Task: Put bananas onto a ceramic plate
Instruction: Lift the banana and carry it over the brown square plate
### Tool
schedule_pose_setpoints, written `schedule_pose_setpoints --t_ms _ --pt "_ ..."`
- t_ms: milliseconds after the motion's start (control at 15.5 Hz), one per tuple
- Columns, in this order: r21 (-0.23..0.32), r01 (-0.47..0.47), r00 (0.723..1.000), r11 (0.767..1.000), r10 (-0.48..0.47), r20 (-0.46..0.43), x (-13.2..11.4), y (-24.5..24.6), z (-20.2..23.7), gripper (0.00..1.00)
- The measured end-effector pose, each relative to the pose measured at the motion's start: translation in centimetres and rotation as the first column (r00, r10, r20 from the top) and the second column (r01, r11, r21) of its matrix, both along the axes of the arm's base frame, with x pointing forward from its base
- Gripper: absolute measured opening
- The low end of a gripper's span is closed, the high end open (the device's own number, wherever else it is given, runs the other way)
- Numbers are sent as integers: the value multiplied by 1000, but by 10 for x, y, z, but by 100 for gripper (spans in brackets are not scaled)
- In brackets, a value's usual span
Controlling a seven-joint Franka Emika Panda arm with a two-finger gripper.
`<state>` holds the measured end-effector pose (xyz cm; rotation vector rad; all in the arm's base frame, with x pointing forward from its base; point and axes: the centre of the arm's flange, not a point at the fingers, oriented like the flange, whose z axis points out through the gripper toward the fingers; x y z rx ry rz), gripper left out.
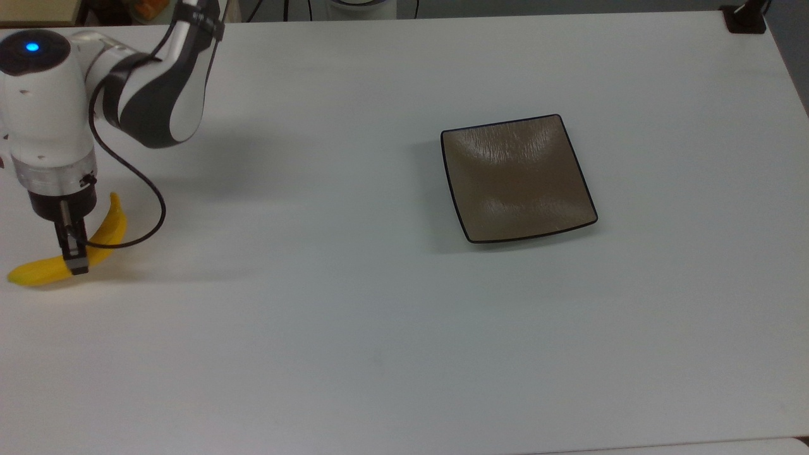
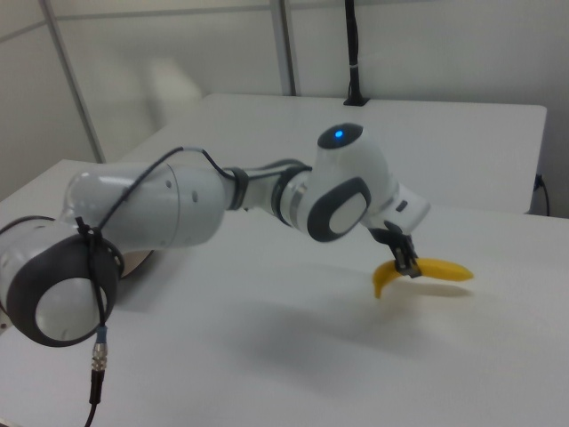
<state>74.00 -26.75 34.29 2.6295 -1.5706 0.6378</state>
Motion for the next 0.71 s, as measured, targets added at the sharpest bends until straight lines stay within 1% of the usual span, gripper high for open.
schedule_pose_setpoints --t_ms 129,323,517,711 --pt "55 -43 998 998 46 -40 -3 17 22 30" --pt "107 -135 984 985 146 -105 -10 57 49 30" --pt "148 -231 957 962 252 -146 -18 117 65 30" --pt "187 -312 930 931 340 -142 -29 178 78 30"
